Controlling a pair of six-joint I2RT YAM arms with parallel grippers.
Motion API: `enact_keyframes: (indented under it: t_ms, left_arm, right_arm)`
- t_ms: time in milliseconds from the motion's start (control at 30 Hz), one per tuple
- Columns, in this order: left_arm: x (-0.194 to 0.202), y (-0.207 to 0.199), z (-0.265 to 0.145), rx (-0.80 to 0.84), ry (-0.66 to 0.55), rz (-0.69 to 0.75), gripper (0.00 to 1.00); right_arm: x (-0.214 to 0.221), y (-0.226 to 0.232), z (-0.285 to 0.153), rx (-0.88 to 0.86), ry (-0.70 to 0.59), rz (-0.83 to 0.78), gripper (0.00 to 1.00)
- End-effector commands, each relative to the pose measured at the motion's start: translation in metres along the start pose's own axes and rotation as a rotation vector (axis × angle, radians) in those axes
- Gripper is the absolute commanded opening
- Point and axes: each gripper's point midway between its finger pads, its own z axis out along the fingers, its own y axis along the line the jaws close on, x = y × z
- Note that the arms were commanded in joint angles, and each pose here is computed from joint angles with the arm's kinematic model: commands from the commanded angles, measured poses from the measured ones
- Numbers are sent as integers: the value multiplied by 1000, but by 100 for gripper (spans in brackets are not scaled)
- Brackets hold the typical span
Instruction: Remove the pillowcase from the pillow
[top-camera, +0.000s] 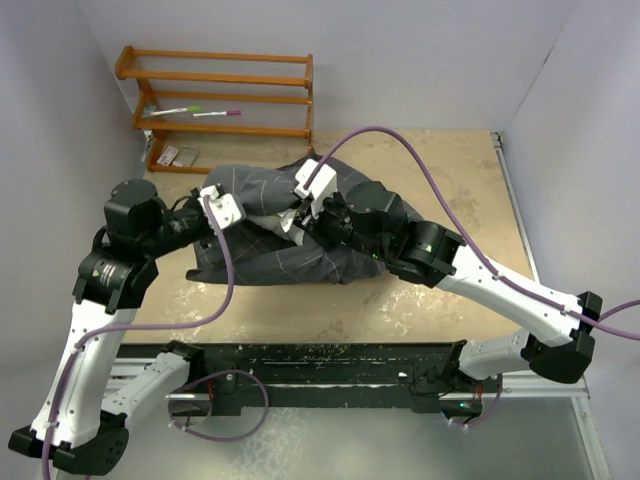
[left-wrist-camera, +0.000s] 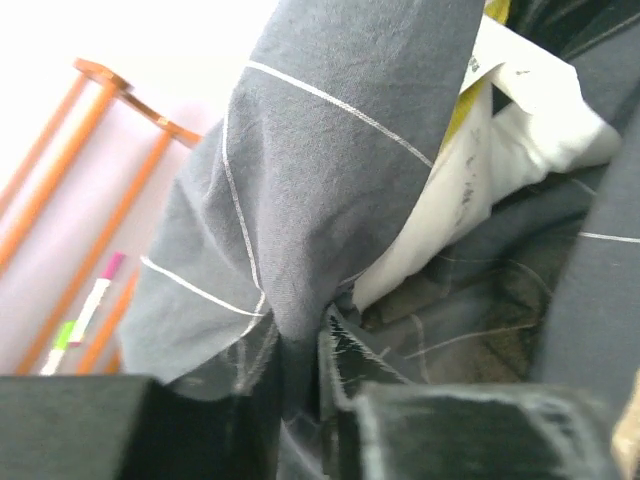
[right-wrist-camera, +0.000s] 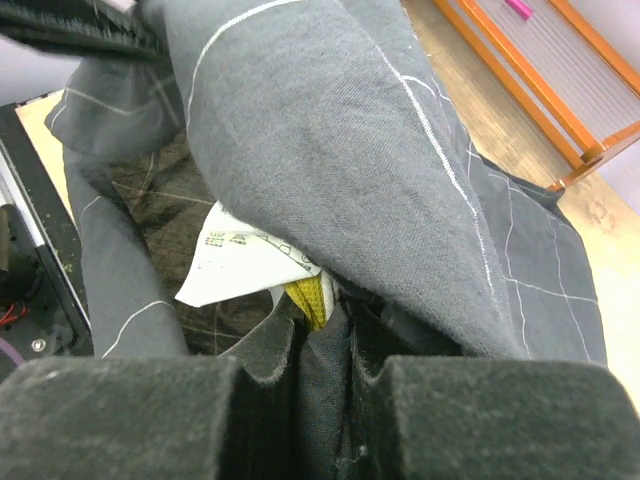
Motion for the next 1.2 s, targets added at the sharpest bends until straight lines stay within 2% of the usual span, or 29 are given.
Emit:
enact_keyframes:
  t_ms: [0, 100, 267, 367, 533, 700, 833, 1000, 1167]
  left_arm:
    - [-32, 37, -17, -195, -90, 122, 13]
    - [-52, 61, -29, -314, -130, 154, 0]
    - [-76, 114, -52, -588, -172, 175, 0]
    - [-84, 136, -58, -677, -165, 183, 0]
    - [-75, 146, -48, -683, -114, 156, 0]
    - [-59, 153, -42, -705, -49, 132, 0]
    - [-51, 159, -38, -716, -7, 134, 0]
    - [-63, 165, -38, -728, -52, 103, 0]
    - [-68, 155, -30, -657, -86, -15, 0]
  right_arm:
    - [-80, -2, -21, -42, -245, 9, 0]
    - [-82, 3, -25, -77, -250, 3, 0]
    - [-80, 14, -33, -147, -247, -7, 0]
    - [-79, 18, -40, -171, -248, 1, 0]
    - [-95, 13, -69, -166, -365, 64, 0]
    - [-122, 5, -120, -174, -510, 98, 0]
    - [-132, -3, -148, -157, -572, 106, 0]
    - [-144, -24, -172, -65, -632, 136, 0]
    - [-159, -37, -202, -22, -726, 143, 0]
